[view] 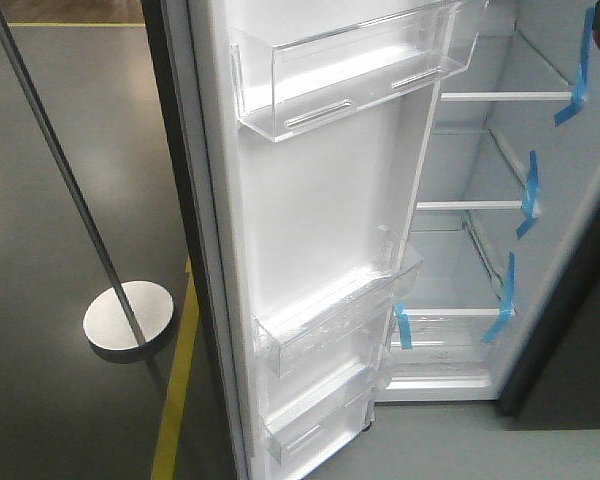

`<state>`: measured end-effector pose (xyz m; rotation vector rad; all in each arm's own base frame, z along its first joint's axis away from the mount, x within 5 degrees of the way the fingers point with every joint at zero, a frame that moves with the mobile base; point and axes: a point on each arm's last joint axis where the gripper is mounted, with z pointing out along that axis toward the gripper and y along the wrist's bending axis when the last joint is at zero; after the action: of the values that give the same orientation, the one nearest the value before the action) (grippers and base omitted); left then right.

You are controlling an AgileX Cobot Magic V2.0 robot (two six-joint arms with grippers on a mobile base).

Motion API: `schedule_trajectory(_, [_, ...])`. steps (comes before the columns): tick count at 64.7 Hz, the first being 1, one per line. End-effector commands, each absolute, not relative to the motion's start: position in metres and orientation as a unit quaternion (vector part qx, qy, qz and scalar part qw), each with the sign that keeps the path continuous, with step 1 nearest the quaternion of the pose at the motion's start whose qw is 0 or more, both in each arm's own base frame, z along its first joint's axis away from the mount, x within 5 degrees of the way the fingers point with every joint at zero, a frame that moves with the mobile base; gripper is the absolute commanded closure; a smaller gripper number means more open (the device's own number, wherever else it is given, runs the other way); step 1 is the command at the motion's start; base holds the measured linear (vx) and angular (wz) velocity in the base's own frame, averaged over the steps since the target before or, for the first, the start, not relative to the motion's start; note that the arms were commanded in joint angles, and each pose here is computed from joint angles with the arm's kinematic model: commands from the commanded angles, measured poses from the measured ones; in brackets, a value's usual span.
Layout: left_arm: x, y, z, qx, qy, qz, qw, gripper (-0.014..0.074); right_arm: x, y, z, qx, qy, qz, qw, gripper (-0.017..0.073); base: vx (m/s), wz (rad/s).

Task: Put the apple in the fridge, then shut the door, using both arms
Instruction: 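Drive closer to the refrigerator door holding the apple in the right gripper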

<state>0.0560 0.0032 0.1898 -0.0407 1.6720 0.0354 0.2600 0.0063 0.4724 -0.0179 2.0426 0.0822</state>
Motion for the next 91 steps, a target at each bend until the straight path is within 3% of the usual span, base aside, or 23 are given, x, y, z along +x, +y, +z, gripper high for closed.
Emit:
schedule_trajectory(1, [0.0546,0.0024,0.2031,-0.018,0.705,0.009,0.709,0.0599,0.2515,0.0056,0.4948,-0.007,0.815,0.032,0.579,0.0374,0.04,-0.01])
schedule_trajectory(91, [0.0546,0.0024,0.2031,-0.018,0.705,0.009,0.709,0.0599,0.2515,0.0056,0.4949,-0.007,0.815,0.032,0.579,0.0374,0.03,-0.01])
